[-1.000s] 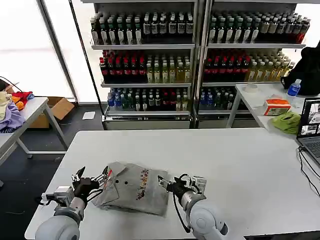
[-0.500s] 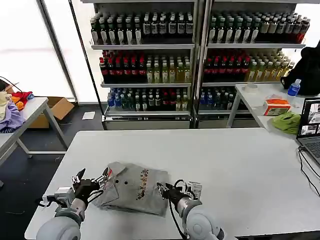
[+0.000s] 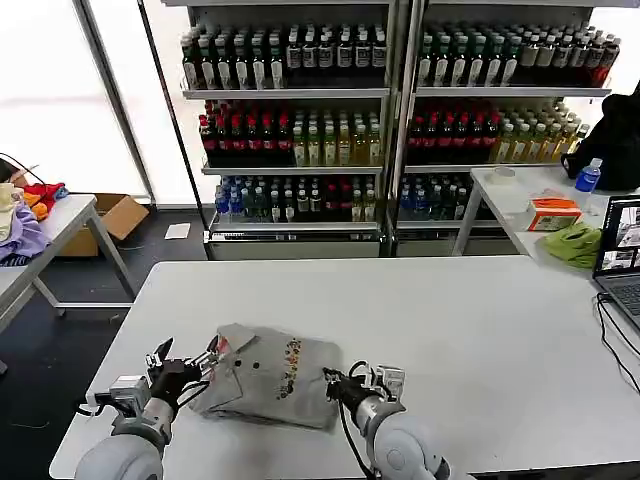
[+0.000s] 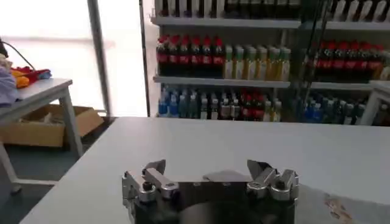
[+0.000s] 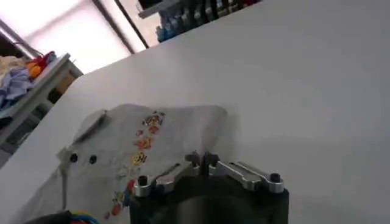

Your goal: Fold and organize the clothes.

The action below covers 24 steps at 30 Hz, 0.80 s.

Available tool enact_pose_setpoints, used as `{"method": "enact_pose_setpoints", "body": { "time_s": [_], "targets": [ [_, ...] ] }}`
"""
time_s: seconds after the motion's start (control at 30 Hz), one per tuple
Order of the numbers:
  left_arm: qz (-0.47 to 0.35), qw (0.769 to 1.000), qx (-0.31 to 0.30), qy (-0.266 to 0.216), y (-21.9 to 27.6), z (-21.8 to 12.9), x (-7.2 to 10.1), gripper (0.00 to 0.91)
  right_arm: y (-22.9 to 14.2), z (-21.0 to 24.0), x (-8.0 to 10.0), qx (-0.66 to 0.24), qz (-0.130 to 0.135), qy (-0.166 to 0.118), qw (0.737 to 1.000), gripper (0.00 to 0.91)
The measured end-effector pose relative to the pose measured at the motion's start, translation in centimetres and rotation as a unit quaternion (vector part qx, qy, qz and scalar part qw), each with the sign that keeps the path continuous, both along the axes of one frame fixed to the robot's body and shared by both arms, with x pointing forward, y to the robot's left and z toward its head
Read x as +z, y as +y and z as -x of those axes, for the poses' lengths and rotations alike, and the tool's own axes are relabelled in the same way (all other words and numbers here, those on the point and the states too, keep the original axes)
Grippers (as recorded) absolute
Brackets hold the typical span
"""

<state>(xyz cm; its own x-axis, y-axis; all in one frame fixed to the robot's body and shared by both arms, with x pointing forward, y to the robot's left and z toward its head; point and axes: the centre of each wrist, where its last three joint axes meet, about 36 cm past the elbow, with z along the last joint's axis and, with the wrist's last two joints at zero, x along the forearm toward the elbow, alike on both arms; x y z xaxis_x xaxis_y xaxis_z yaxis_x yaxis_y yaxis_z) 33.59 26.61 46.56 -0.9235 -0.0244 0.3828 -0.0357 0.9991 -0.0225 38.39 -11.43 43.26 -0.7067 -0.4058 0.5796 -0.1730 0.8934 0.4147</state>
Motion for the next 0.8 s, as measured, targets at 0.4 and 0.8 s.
{"method": "enact_pose_setpoints", "body": {
  "time_s": [0.4,0.8],
  "targets": [
    [0.0,1.0,0.007,-0.012,0.3,-0.2,0.4,0.907,-3.7,-2.0,-0.1,-0.022,0.043,-0.023,0.999,0.0],
    [0.009,1.0,0.01,-0.016,-0.2,-0.2,0.3,0.907,-9.2,-4.6,-0.5,-0.06,0.136,-0.062,0.987,0.0]
  ]
}}
